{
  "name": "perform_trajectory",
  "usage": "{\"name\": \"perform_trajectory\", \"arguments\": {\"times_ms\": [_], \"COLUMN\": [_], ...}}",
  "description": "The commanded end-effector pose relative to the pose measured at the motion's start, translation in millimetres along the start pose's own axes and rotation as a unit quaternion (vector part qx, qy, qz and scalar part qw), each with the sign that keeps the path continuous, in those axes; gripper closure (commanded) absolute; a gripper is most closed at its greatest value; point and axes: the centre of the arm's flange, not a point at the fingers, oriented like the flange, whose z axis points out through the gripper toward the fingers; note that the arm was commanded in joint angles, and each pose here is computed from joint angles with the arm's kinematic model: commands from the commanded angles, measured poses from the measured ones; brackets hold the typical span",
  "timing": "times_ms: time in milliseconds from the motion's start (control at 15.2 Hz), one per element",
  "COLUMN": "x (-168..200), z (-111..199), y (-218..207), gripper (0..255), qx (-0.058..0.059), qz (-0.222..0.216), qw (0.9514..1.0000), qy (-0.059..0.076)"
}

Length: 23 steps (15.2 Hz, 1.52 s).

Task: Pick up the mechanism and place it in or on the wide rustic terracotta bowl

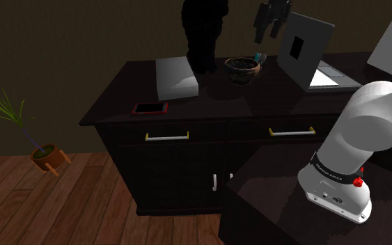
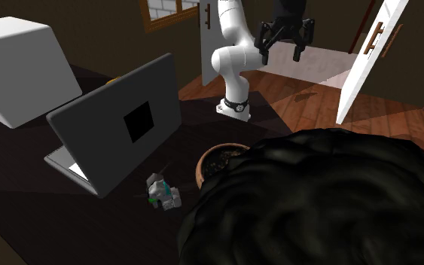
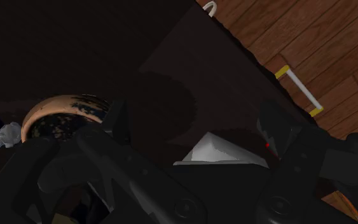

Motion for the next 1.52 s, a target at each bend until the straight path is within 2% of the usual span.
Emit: {"name": "perform_trajectory", "arguments": {"times_ms": [0, 1452], "x": [0, 149], "z": [0, 101], "y": [0, 245], "gripper": [0, 0], "qx": [0.000, 0.012], "qz": [0.000, -0.019], "qw": [1.0000, 0.9971], "qy": [0.000, -0.072]}}
